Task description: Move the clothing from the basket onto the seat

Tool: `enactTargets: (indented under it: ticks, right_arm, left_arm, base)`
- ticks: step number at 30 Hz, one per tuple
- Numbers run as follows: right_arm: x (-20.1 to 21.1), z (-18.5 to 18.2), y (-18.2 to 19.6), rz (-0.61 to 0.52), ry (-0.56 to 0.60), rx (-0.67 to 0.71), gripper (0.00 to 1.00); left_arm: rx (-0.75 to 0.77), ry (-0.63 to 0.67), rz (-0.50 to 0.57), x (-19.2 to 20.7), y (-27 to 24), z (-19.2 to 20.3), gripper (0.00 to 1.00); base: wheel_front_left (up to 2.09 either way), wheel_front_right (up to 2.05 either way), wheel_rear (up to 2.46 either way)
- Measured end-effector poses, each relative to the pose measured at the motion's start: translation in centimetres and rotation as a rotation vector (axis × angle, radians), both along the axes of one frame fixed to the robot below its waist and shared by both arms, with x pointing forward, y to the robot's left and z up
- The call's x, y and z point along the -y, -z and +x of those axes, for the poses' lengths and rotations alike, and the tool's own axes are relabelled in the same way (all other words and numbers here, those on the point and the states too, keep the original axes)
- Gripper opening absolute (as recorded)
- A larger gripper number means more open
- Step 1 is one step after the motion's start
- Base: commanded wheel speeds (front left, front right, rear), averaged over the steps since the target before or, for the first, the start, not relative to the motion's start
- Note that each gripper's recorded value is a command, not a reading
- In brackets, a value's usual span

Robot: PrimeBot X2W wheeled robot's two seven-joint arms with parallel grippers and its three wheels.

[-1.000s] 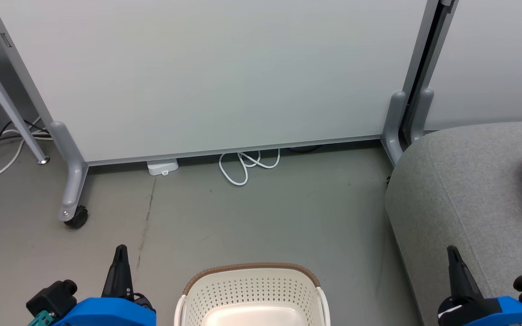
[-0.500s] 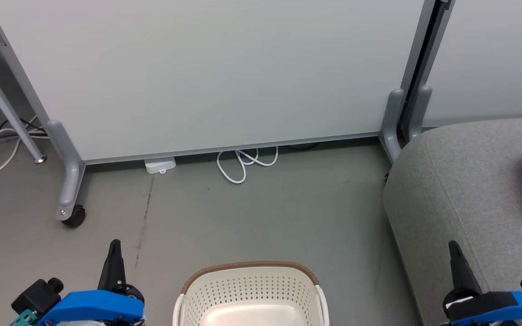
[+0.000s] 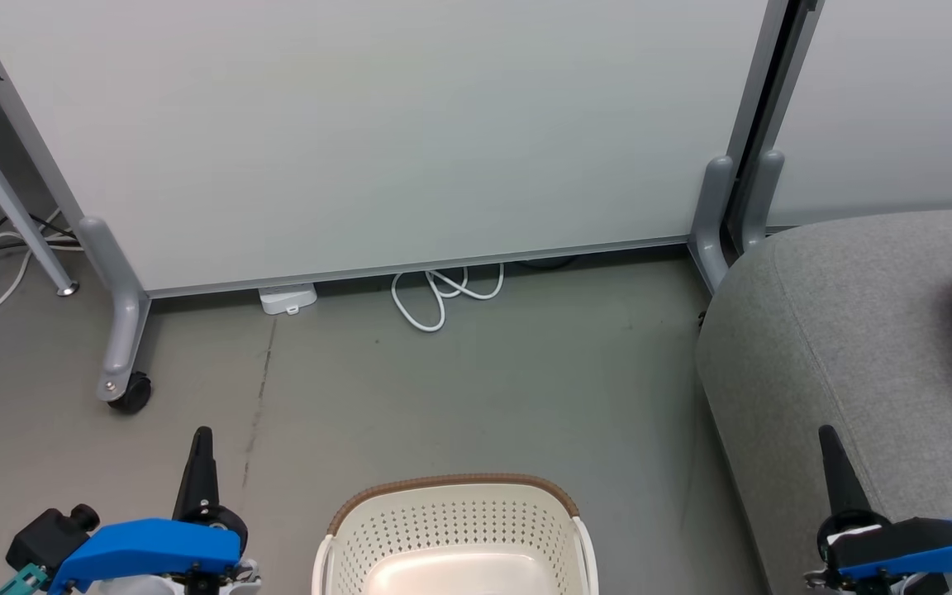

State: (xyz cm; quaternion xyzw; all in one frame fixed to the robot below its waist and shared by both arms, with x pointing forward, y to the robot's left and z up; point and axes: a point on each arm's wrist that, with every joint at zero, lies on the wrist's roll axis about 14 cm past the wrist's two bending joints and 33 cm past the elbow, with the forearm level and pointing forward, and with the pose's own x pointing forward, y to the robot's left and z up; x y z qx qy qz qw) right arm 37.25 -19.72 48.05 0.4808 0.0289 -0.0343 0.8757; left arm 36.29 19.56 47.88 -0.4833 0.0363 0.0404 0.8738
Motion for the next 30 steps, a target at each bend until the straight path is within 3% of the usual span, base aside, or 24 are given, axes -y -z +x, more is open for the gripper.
enactTargets:
  ticks: [30]
  right_arm:
    - [0.1, 0.9, -1.1, 0.296, 0.005, 0.035, 0.00]
  left_arm:
    - [0.041, -0.009, -0.292, -0.3, -1.1, 1.2, 0.00]
  base:
    - [0.00, 0.00, 0.00]
